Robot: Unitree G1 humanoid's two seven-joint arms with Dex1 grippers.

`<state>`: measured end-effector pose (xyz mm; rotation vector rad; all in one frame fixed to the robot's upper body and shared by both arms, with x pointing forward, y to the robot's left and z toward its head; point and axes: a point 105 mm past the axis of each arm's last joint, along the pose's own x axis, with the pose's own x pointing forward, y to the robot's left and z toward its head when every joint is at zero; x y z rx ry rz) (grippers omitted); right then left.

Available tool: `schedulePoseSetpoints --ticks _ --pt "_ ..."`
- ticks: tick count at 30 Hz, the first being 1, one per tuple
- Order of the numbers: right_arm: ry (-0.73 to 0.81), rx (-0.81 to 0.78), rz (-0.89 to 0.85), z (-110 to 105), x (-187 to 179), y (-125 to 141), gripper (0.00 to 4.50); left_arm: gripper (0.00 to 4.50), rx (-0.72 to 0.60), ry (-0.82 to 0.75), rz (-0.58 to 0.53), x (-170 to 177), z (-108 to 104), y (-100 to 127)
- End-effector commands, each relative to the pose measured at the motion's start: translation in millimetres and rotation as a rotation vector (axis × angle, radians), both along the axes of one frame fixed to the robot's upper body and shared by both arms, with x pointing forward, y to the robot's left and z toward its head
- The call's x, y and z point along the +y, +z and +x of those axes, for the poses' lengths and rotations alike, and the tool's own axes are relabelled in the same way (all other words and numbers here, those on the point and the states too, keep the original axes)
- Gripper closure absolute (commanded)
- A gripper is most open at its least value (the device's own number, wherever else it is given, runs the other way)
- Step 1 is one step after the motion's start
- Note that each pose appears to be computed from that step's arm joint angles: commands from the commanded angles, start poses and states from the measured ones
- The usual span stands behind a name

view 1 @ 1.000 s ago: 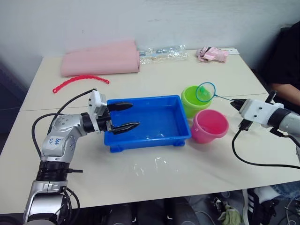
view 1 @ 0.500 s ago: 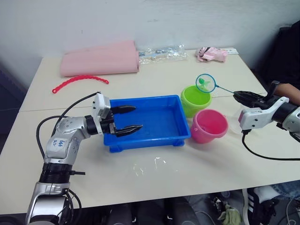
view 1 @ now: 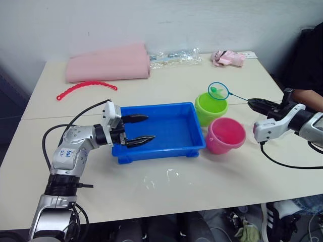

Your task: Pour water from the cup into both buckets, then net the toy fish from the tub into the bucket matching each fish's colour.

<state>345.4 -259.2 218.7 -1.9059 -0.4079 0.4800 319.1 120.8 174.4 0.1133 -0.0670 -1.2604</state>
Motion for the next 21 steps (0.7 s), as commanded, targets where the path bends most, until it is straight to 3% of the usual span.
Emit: schedulePoseSetpoints --ticks 1,10,15,18,21 --pt "0.002 -0.048 0.001 -3 -5 13 4.50 0.03 -0.041 -0.018 -0.013 -3 0 9" --pt "0.072 -0.006 -0.015 -13 6 -2 4.50 0.03 -0.043 -0.012 -0.019 -1 1 8" --pt "0.000 -0.053 0.031 -7 -7 10 4.50 0.03 -0.045 -0.004 -0.022 1 1 7" --pt "0.007 -0.036 0.146 -8 -4 12 4.50 0.03 -0.048 0.002 -0.024 2 1 8" --pt "0.041 0.035 0.438 -11 1 26 4.50 0.03 -0.059 0.020 -0.048 13 -1 13"
